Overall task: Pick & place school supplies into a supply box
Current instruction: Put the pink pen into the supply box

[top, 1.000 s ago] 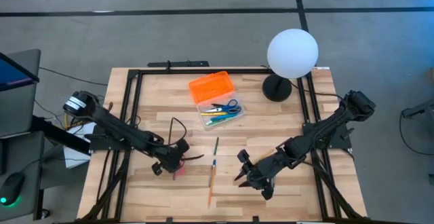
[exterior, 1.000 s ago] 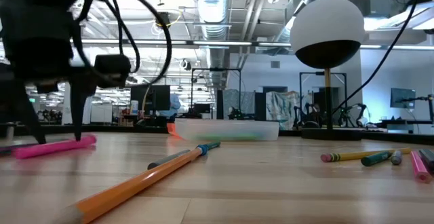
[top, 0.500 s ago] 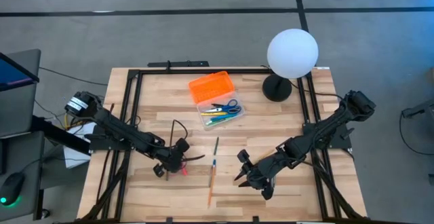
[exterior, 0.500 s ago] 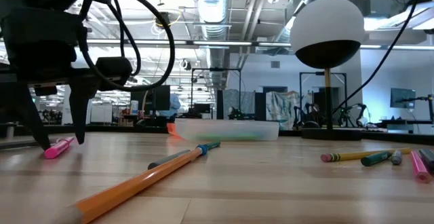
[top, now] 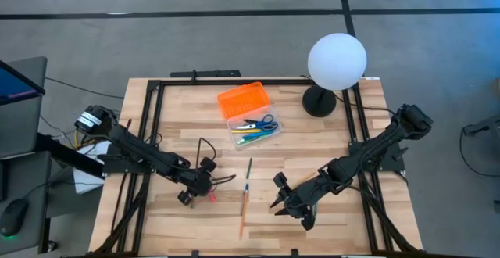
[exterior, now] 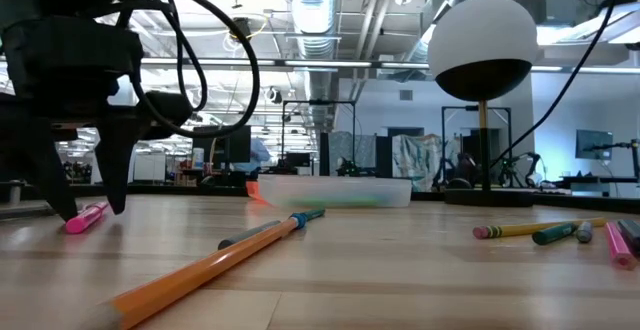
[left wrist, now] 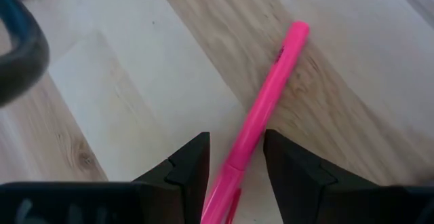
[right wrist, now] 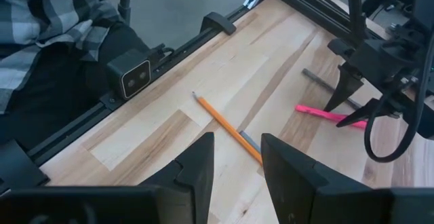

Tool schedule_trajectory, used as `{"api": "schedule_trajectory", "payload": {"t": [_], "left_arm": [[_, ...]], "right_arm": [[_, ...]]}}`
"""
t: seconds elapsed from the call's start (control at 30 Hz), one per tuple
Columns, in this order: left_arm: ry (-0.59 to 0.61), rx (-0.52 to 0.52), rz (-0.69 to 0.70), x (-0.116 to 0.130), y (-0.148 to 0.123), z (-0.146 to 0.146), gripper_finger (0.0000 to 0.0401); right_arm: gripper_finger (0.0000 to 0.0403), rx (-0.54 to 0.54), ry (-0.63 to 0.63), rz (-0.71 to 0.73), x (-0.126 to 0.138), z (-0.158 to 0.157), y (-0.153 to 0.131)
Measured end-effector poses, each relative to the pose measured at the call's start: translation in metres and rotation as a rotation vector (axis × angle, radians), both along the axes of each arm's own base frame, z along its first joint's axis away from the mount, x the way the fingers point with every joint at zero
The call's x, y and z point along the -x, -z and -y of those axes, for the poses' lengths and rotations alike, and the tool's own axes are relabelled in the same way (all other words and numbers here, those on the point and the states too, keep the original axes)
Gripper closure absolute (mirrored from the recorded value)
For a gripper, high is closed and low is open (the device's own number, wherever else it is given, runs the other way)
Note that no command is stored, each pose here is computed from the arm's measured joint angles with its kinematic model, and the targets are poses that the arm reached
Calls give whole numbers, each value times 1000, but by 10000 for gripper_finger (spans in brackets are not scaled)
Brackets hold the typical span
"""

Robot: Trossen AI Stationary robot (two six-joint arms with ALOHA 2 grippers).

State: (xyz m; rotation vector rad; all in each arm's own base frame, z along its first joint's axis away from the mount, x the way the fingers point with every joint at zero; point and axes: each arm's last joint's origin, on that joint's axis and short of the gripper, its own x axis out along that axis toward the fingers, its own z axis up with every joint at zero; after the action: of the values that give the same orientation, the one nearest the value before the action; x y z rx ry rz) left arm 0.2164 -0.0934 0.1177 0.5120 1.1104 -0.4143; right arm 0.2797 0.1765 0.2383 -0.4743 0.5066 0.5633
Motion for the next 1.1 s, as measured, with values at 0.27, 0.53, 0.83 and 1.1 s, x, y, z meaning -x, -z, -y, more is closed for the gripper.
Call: {"api": "schedule_trajectory", "payload": {"t": [0.27, 0.53, 0.83, 1.1], "left_arm": [[-75, 34, -49, -4, -6, 2, 264], [-90, 41, -80, -5, -10, 1, 269], [-99, 92, -115, -8, -8, -6, 345], [-106, 89, -88, -10, -8, -5, 357]], "right_arm": [[287, 0, 0, 0, 0, 0, 0], [287, 0, 0, 0, 0, 0, 0], [287, -1, 0, 0, 0, 0, 0], [287, -1, 0, 0, 0, 0, 0]]}}
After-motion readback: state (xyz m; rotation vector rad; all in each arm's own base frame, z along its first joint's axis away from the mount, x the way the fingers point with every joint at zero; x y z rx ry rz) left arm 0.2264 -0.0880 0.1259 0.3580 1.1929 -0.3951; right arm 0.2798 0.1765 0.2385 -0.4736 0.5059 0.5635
